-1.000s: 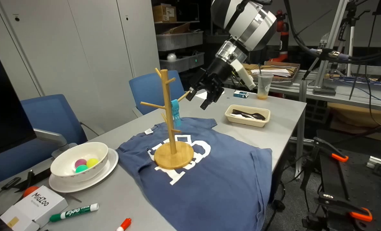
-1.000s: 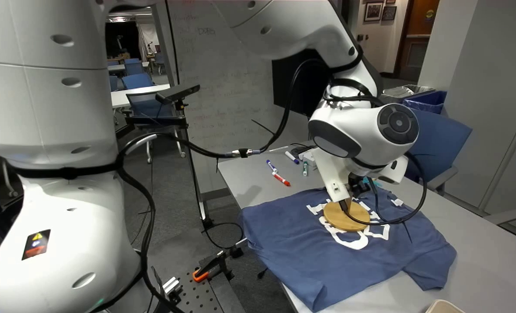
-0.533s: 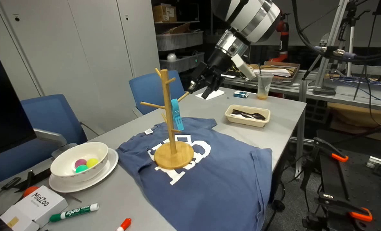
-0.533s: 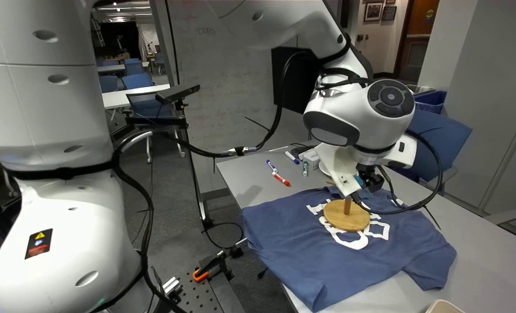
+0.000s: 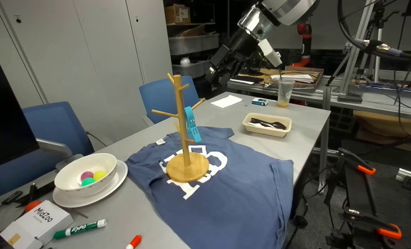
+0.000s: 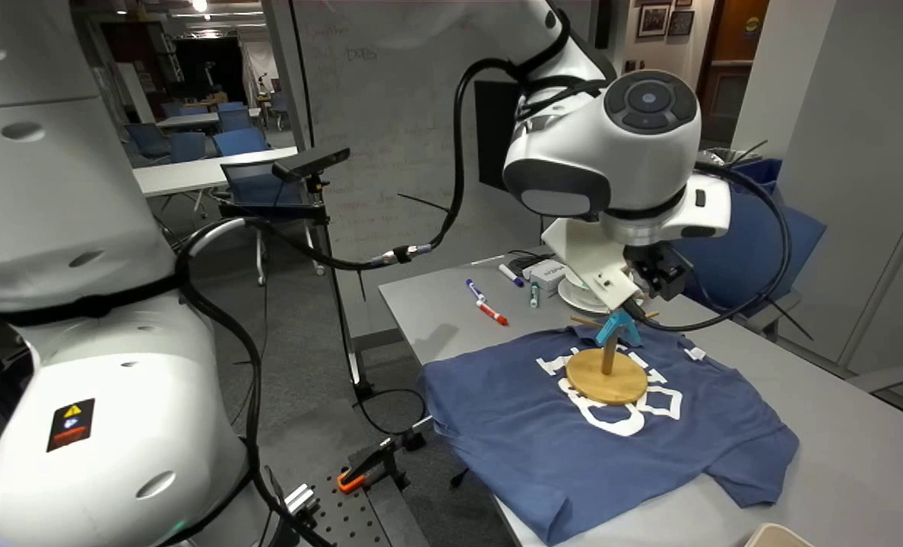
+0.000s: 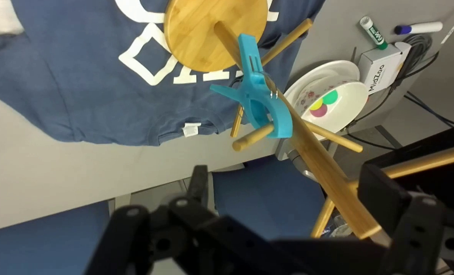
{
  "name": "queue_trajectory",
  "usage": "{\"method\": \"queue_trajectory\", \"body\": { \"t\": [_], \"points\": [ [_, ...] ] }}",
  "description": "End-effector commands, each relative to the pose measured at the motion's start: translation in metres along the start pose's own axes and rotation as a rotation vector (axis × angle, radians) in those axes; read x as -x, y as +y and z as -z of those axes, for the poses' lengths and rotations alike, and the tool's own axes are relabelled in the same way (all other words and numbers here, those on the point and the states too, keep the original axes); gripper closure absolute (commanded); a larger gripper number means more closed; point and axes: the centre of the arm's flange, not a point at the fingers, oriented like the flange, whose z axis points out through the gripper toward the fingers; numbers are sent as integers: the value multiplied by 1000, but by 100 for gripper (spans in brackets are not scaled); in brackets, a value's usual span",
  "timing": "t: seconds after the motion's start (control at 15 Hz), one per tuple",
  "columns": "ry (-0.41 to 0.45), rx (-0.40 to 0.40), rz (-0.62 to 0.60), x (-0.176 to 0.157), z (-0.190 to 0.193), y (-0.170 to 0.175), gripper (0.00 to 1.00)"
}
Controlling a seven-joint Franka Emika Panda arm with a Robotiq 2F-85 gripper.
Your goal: Hang the peg on the stand
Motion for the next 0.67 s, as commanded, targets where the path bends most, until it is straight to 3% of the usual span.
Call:
{"method": "queue_trajectory", "body": {
  "t": [0.0,0.27,0.6],
  "points": [
    [50,29,74,6,40,-23,0],
    [74,49,147,6,65,-41,0],
    [11,119,333,3,86,-57,0]
  ]
}}
